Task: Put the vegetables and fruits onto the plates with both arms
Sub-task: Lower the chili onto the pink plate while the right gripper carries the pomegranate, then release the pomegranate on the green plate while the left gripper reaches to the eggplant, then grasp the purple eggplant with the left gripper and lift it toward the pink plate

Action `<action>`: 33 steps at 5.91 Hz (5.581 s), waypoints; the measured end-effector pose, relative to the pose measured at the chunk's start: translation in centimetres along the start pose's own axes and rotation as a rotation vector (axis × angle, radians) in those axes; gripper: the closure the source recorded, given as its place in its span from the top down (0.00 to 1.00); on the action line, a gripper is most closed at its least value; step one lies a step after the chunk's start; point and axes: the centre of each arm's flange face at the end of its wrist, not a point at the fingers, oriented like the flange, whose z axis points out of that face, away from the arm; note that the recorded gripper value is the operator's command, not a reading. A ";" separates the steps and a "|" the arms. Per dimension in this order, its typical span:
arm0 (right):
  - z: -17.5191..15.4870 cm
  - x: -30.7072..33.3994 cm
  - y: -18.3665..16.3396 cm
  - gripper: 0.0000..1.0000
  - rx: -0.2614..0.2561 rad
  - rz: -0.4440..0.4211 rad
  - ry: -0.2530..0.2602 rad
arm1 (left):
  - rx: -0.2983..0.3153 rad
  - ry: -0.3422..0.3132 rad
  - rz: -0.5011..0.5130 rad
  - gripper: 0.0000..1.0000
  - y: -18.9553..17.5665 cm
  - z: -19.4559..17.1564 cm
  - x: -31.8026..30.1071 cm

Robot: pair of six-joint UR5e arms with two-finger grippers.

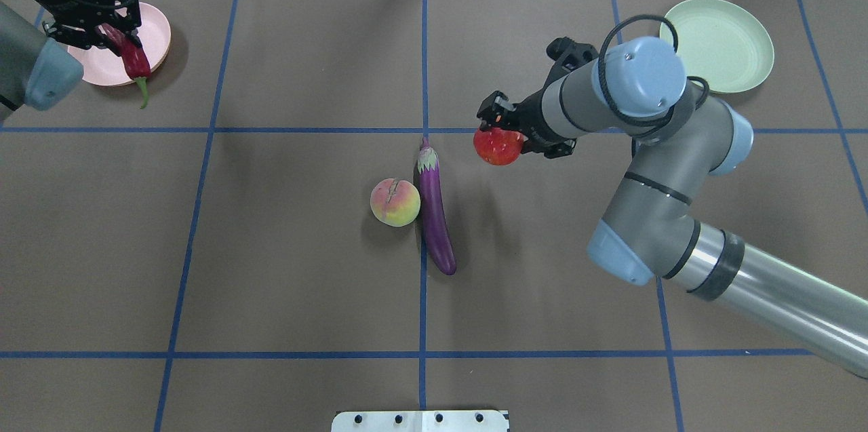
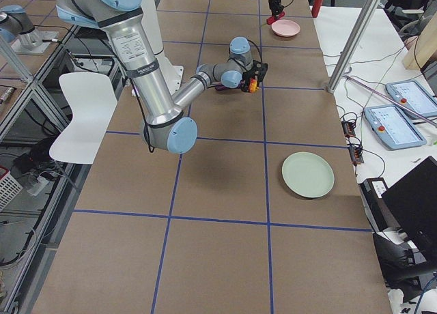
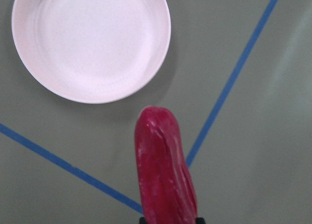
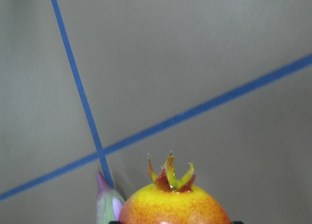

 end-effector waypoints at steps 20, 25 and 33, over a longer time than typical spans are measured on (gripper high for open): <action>-6.5 17.6 -32.1 1.00 0.176 -0.235 0.222 | -0.030 0.132 0.208 1.00 33.5 2.6 34.8; -6.1 15.4 -31.0 1.00 0.166 -0.185 0.193 | -0.078 0.111 0.514 0.53 39.0 9.4 34.7; -0.1 3.4 -16.8 1.00 0.016 -0.104 0.099 | -0.238 0.239 0.292 0.00 38.0 0.2 37.1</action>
